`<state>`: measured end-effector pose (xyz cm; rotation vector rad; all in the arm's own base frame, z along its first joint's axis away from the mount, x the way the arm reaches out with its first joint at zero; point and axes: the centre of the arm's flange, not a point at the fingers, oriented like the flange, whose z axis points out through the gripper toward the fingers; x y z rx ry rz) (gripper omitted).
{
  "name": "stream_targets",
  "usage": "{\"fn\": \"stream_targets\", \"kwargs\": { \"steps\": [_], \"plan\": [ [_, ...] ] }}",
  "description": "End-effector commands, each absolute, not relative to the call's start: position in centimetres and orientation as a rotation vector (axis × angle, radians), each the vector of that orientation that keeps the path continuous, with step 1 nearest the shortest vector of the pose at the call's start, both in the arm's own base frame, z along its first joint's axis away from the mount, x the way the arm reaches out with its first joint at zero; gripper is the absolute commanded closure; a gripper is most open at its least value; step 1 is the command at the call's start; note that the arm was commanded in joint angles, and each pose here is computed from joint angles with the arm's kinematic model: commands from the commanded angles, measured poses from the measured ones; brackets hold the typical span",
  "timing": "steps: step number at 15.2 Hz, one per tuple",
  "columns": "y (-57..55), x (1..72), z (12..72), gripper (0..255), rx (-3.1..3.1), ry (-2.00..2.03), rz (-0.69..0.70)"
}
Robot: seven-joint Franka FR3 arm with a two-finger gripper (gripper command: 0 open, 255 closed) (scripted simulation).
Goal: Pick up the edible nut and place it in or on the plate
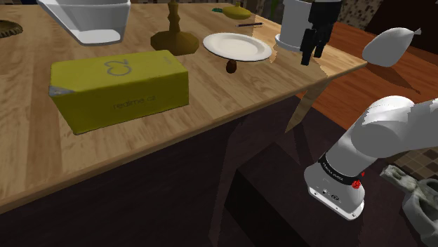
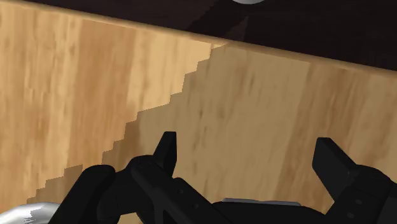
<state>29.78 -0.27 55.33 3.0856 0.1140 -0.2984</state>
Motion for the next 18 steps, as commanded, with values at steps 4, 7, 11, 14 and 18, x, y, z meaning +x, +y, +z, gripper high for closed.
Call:
{"fn": "stream_targets", "kwargs": {
  "steps": [4, 7, 11, 14, 18],
  "plan": [
    [3.2, 31.4, 55.7, 0, 3.094, 0.115, -0.312],
    [6.8, 32.9, 56.1, 0, 3.103, 0.116, -0.325],
    [11.4, 35.1, 56.7, 0, 3.114, 0.117, -0.343],
    [14.9, 36.7, 57.2, 0, 3.122, 0.118, -0.356],
    [19.6, 38.8, 57.8, 0, 3.133, 0.119, -0.374]
  ]
}}
